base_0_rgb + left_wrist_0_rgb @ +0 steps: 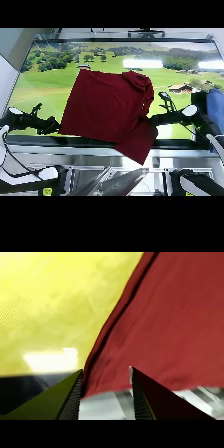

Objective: Fold the shirts.

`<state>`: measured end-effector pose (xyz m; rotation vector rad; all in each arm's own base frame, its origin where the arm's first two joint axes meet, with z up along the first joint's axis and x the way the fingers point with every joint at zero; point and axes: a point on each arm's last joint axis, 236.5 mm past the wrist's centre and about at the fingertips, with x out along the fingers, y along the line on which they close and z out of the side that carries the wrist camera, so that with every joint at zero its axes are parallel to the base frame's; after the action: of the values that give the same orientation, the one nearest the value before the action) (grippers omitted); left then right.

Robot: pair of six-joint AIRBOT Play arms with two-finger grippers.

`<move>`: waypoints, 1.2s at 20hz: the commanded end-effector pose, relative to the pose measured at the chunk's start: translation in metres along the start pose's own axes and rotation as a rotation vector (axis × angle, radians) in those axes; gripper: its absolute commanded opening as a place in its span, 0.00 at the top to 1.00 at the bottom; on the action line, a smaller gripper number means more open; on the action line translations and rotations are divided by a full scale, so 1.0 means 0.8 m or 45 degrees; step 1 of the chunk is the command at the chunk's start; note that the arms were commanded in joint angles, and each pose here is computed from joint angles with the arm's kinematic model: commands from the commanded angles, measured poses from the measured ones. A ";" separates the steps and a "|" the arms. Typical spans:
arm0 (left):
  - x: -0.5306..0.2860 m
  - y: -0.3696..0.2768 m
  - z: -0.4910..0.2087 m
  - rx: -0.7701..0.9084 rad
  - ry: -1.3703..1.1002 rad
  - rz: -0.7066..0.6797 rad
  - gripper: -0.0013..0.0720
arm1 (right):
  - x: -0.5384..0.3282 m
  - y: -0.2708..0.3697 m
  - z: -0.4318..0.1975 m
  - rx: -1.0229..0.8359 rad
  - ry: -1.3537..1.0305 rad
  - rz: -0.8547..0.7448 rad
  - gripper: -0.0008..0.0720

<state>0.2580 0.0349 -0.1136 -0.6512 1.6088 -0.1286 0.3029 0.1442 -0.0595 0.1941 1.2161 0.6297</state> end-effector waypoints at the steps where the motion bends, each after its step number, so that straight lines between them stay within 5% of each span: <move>1: 0.009 -0.004 0.023 0.079 -0.079 0.070 0.52 | -0.023 -0.003 0.015 0.076 -0.056 -0.005 0.97; 9: 0.042 -0.021 0.007 0.177 0.137 0.042 0.52 | -0.026 0.002 0.009 0.100 -0.034 0.032 0.97; 10: 0.049 -0.044 0.007 0.190 0.154 -0.070 0.56 | -0.026 0.004 0.011 0.107 -0.041 0.040 0.97; 11: 0.052 -0.070 0.004 0.244 0.182 -0.192 0.83 | -0.026 0.006 0.012 0.112 -0.047 0.047 0.97; 12: 0.051 -0.095 -0.001 0.300 0.215 -0.308 0.96 | -0.026 0.008 0.014 0.120 -0.055 0.058 0.97; 16: 0.018 -0.155 0.011 0.400 0.269 -0.480 0.96 | -0.038 0.021 0.026 0.105 -0.076 0.091 0.97; 20: -0.123 -0.270 0.051 0.718 -0.071 -0.710 0.96 | -0.142 0.091 0.115 -0.012 -0.345 0.252 0.97; 24: -0.381 -0.433 -0.019 1.312 -0.689 -1.178 0.96 | -0.404 0.214 0.224 -0.287 -1.081 0.478 0.97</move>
<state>0.3893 -0.0876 0.1410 -0.5643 0.9629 -0.9810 0.3623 0.1454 0.1851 0.4083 0.6925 0.7586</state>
